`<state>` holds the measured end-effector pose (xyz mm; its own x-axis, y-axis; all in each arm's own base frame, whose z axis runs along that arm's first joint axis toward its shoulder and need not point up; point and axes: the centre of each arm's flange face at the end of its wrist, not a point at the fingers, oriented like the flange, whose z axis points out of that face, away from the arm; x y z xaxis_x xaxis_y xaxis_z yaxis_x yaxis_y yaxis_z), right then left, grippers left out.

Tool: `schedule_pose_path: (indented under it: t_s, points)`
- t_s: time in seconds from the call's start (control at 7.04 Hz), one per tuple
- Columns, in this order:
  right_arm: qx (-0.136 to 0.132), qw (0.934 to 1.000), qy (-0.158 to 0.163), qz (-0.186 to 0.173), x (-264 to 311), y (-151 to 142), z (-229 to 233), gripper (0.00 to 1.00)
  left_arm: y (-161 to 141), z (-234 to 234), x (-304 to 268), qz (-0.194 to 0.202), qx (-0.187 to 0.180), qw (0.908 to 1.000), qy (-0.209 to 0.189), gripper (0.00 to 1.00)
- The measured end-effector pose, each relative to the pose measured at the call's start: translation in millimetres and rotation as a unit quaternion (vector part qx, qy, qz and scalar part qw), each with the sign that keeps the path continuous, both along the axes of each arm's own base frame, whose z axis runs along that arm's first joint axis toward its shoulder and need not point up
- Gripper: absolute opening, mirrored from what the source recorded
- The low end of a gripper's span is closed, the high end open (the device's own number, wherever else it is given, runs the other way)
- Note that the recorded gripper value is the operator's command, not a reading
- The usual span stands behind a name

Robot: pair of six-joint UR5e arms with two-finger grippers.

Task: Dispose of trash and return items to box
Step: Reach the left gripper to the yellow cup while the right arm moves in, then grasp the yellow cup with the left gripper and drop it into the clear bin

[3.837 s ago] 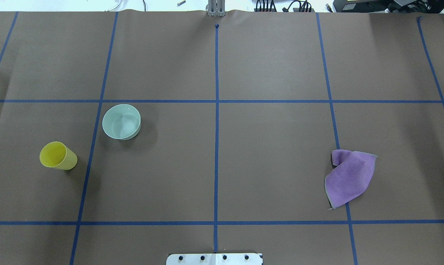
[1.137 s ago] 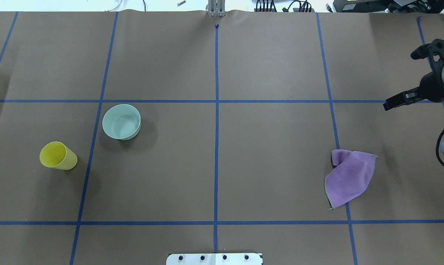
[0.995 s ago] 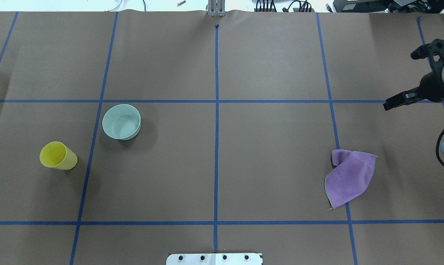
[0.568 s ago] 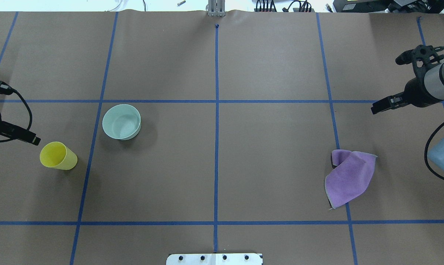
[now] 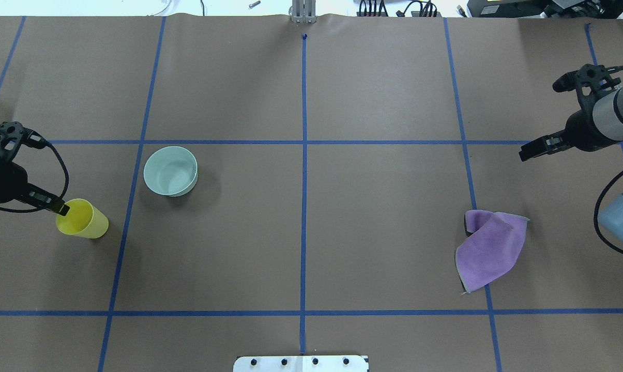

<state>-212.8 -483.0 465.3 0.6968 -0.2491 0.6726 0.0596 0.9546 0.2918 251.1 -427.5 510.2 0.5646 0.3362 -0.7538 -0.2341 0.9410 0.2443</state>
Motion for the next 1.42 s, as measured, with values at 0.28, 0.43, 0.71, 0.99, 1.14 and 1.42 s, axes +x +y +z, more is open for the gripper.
schedule_pose_path:
  t_s: [0.28, 0.43, 0.71, 0.99, 1.14, 1.42]
  points:
    - [0.000, 1.0000, 0.000, 0.000, -0.1, 0.0, 0.1, 1.00, -0.7, -7.5, 0.5, 0.008, -0.004, 0.9999, 0.014, 0.00]
    - [0.000, 1.0000, 0.000, 0.000, -0.1, 0.0, 0.1, 1.00, -6.3, -9.0, -16.3, 0.004, -0.011, 0.9996, 0.027, 0.00]
    - [0.000, 1.0000, 0.000, 0.000, -0.1, 0.0, 0.0, 1.00, -34.9, 7.1, -85.5, -0.020, -0.003, 0.9993, 0.033, 0.00]
    - [0.001, 1.0000, -0.001, 0.000, -0.5, -0.1, -0.6, 1.00, -79.9, 26.1, -171.1, -0.028, 0.006, 0.9996, 0.001, 0.00]
    - [0.001, 1.0000, -0.001, -0.001, -0.8, -0.1, -0.9, 1.00, -110.6, 35.5, -215.8, -0.028, 0.014, 0.9994, -0.012, 0.00]
    - [0.001, 1.0000, -0.001, -0.001, -1.6, 0.1, -0.7, 1.00, -163.7, 79.6, -292.2, -0.016, 0.037, 0.9989, -0.023, 0.00]
